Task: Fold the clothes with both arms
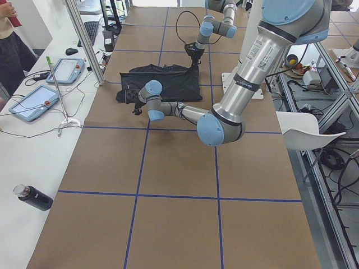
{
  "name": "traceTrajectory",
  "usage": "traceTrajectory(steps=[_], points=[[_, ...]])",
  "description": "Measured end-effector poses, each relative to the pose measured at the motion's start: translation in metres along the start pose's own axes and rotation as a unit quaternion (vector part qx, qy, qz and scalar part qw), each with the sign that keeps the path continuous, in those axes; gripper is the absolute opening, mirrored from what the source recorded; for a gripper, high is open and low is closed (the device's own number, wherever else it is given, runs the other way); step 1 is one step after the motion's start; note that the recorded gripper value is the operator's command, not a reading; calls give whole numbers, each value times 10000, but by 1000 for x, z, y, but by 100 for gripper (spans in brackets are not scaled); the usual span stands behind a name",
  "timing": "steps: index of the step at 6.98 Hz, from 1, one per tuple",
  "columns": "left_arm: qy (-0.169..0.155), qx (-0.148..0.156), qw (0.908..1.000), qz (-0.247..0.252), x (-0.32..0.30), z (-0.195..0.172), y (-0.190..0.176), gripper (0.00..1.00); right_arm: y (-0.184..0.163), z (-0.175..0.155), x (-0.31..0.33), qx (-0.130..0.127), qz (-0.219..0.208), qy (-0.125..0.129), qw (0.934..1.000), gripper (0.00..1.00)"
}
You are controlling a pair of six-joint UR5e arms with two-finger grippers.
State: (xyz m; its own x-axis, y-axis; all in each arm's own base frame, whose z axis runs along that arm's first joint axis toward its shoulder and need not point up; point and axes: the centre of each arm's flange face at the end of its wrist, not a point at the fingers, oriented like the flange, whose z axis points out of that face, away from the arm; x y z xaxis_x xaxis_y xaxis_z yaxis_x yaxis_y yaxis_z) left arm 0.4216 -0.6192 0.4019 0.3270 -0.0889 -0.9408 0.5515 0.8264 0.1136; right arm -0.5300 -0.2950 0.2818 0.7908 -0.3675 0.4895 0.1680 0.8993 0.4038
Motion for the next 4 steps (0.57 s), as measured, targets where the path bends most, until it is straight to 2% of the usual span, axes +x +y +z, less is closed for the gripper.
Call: traceTrajectory(steps=[1,3,4], points=[[1,4,10000,0,0,0,0,90,17,6,1,-63,278,46,9996,0],[0,15,10000,-1,1,0,0,90,33,6,5,-100,560,57,9984,50],[-1,18,10000,-5,1,0,0,90,35,6,4,-112,688,37,9976,64]])
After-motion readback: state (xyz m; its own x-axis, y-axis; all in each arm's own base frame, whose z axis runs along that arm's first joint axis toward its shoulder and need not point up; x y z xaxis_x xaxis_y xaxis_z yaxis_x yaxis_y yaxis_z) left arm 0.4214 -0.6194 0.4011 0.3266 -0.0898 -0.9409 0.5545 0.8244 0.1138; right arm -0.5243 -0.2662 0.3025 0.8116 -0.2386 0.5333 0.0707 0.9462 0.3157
